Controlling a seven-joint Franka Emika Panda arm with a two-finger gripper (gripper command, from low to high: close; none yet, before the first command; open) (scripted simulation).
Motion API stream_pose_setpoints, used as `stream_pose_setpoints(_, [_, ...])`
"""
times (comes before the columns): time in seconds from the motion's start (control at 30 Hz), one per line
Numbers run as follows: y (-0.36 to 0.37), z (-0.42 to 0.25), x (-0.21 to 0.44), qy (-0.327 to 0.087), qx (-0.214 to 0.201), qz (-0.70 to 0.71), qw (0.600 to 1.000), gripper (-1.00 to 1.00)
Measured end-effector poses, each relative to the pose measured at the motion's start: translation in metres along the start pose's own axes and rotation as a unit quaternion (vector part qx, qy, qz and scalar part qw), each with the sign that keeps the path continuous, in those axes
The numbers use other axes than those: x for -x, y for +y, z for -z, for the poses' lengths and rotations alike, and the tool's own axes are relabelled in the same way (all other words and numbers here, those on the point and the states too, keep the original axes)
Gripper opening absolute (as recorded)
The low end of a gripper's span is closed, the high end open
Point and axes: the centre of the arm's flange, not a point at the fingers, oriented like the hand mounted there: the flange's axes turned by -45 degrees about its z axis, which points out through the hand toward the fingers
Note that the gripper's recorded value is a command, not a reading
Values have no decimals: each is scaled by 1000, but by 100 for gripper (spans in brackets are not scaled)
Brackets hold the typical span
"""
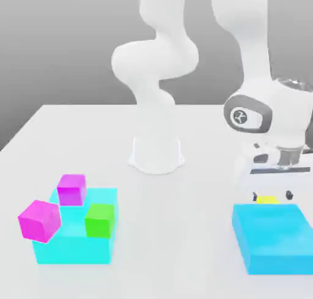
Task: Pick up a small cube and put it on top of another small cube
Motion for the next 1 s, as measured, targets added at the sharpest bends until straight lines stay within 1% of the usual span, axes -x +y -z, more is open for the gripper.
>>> stream_pose_setpoints(0.03, [0,-6,1,0,0,0,1000,-100])
stream_pose_setpoints(0.27, [0,-6,0,1,0,0,1000,-100])
stream_pose_setpoints(0.5, [4,54,-4,1,1,2,1000,-100])
stream_pose_setpoints(0.73, [96,91,-67,5,4,22,1000,-100])
stream_pose_setpoints(1.0, [210,129,-98,5,7,74,997,-100])
